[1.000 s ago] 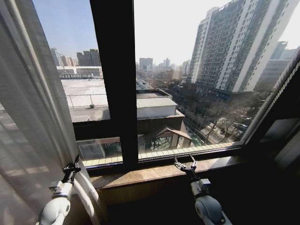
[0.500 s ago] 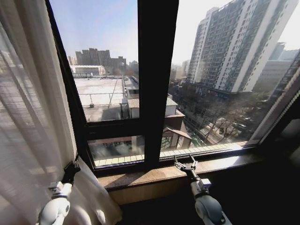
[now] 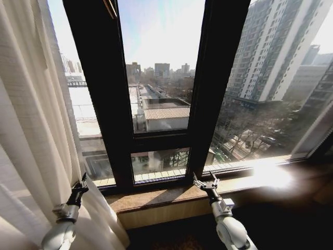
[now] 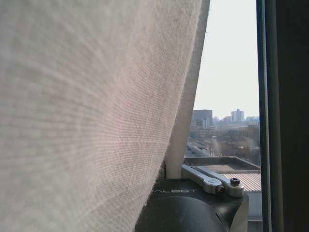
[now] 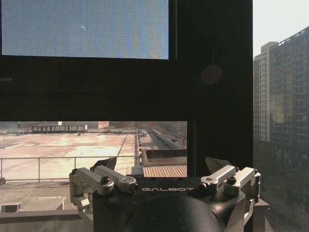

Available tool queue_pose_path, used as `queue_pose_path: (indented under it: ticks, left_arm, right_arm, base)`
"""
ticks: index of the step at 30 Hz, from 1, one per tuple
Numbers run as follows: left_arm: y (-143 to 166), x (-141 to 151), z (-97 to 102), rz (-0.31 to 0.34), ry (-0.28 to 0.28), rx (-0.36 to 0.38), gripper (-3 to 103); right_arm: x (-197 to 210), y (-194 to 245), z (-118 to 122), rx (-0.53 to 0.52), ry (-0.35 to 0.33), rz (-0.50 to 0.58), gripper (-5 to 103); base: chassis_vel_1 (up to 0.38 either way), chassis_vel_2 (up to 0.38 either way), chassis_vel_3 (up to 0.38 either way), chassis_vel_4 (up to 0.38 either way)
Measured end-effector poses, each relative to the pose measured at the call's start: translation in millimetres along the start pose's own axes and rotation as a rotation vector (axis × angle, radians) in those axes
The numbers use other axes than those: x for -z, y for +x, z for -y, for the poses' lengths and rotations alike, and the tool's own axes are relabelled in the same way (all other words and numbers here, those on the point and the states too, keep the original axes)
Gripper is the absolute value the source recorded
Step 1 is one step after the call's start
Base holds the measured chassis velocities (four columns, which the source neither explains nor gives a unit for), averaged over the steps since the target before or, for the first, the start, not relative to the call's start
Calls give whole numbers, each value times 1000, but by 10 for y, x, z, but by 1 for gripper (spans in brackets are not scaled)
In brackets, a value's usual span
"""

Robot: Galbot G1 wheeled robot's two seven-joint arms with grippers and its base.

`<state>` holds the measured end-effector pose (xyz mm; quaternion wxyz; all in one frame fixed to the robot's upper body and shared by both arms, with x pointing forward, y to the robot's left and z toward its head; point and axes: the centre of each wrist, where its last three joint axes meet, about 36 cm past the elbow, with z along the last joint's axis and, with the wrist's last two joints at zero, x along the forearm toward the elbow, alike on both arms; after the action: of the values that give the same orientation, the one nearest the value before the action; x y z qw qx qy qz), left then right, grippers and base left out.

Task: Open the curtains by pulling them apart, changing their state from closed to fully open.

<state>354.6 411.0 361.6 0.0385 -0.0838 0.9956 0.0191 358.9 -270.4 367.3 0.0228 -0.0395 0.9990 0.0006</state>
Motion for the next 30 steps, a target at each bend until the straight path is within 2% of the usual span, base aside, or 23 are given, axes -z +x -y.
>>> queue_pose_path:
  ticks: [30]
  left_arm:
    - [155, 45, -45, 20, 6, 36, 0]
  right_arm:
    - [0, 0, 0, 0, 0, 0, 100]
  base:
    - [402, 309, -403, -300]
